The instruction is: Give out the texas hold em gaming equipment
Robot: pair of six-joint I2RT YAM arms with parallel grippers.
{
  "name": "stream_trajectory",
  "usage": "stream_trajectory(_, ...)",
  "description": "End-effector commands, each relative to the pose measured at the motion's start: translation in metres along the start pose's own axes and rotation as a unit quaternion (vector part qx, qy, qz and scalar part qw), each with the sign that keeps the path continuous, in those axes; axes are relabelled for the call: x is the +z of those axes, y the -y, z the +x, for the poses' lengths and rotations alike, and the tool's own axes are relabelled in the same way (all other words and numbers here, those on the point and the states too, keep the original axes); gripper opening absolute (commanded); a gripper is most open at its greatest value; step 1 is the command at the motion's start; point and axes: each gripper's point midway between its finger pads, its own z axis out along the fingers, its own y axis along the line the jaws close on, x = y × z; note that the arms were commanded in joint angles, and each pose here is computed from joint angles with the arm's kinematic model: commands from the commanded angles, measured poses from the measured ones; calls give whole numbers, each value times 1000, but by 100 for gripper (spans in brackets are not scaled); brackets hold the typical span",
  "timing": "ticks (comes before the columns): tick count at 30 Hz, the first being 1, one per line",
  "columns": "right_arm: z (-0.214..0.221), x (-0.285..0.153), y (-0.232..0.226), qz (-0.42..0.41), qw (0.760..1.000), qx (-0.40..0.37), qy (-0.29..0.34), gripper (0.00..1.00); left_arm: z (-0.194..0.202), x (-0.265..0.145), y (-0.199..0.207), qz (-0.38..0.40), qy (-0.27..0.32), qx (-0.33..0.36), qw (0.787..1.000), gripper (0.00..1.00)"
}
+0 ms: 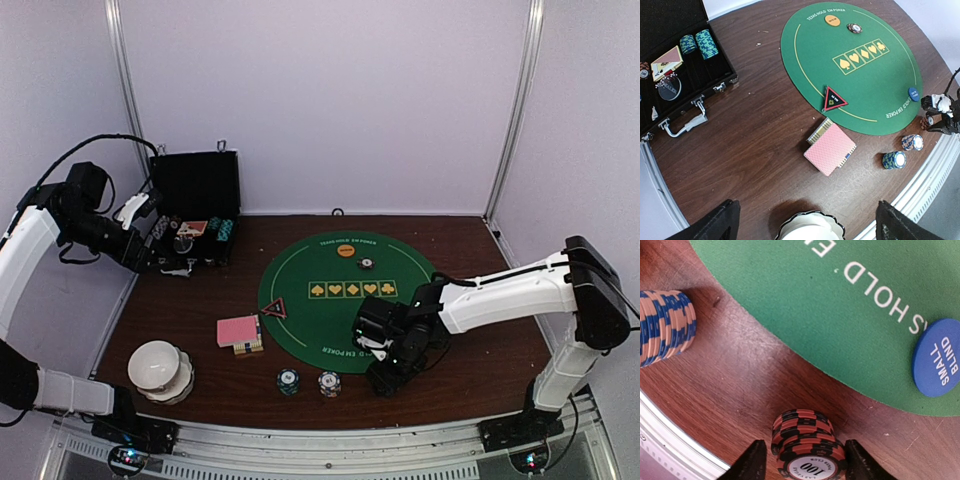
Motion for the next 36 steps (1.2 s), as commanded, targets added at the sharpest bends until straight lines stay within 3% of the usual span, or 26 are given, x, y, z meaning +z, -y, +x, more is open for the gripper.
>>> stream_trajectory(1,-5,1,1,11,1000,-7,8,50,-8,-7,1,2,12,6,1000,97)
stream_trajectory(14,-9,-20,3,22,999,-20,10,22,-9,-7,1,3,12,6,1000,98)
stream_trajectory(24,-67,-70,-10,30,996,-41,67,22,-8,-6,1,1,11,6,1000,98)
stream_trajectory(36,-196,-47,-34,14,991,-43,129,21,-8,-9,2,-1,13,11,1000,98)
